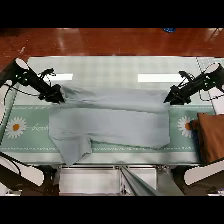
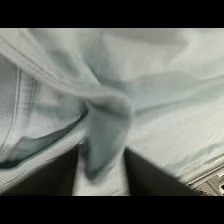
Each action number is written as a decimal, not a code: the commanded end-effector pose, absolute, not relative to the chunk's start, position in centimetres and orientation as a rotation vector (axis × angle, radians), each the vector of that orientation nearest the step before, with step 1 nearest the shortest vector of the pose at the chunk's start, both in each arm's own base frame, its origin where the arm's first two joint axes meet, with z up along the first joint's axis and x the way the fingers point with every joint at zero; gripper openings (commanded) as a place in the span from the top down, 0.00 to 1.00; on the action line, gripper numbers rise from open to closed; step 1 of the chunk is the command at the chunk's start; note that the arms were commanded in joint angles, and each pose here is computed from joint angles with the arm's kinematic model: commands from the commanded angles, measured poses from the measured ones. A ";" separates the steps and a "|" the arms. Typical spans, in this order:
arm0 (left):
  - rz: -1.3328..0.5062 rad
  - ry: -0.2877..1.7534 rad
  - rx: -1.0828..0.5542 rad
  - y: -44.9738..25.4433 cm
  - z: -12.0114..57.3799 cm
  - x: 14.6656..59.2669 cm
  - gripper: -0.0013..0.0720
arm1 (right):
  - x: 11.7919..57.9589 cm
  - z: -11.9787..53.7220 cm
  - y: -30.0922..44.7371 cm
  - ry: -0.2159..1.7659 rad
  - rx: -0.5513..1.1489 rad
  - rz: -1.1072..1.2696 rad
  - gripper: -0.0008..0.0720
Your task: Fold the shirts.
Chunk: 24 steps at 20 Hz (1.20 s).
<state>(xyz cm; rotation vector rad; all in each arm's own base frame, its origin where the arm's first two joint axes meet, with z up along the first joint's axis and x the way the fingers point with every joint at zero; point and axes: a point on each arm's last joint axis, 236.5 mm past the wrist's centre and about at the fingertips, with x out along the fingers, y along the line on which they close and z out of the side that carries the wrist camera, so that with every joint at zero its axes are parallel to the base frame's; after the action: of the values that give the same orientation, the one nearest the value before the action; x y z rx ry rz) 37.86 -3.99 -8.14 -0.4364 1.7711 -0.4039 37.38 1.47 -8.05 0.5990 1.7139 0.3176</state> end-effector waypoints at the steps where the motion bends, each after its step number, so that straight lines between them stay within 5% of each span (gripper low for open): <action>1: -0.436 1.814 -0.417 -4.7 -7.7 36.8 0.29 | 36.8 -7.7 1.1 1.741 0.612 0.270 0.42; 5: -0.326 1.765 -0.461 -1.9 -6.8 36.0 0.29 | 34.8 -5.3 -5.2 1.721 0.423 0.033 0.42; 10: -0.173 1.616 -0.564 1.6 -7.5 29.1 0.29 | 33.7 -3.4 -4.8 1.416 0.534 -0.024 0.42; 13: -0.110 1.488 -0.795 1.0 -7.3 24.9 0.29 | 30.6 -3.9 -0.2 1.349 0.619 0.095 0.42; 18: 0.199 1.400 -0.903 3.9 -9.1 20.3 0.29 | 28.0 -4.4 2.8 1.276 0.708 0.132 0.42; 24: 0.081 1.535 -0.906 -1.9 -11.2 17.8 0.29 | 27.3 -4.3 3.3 1.289 0.710 0.147 0.42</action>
<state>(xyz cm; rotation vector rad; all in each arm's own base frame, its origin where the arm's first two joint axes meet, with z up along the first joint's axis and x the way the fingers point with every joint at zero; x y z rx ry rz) 18.79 -0.56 -10.23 -0.9392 1.4995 0.0917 27.62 2.82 -4.36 0.6974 1.2932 0.1344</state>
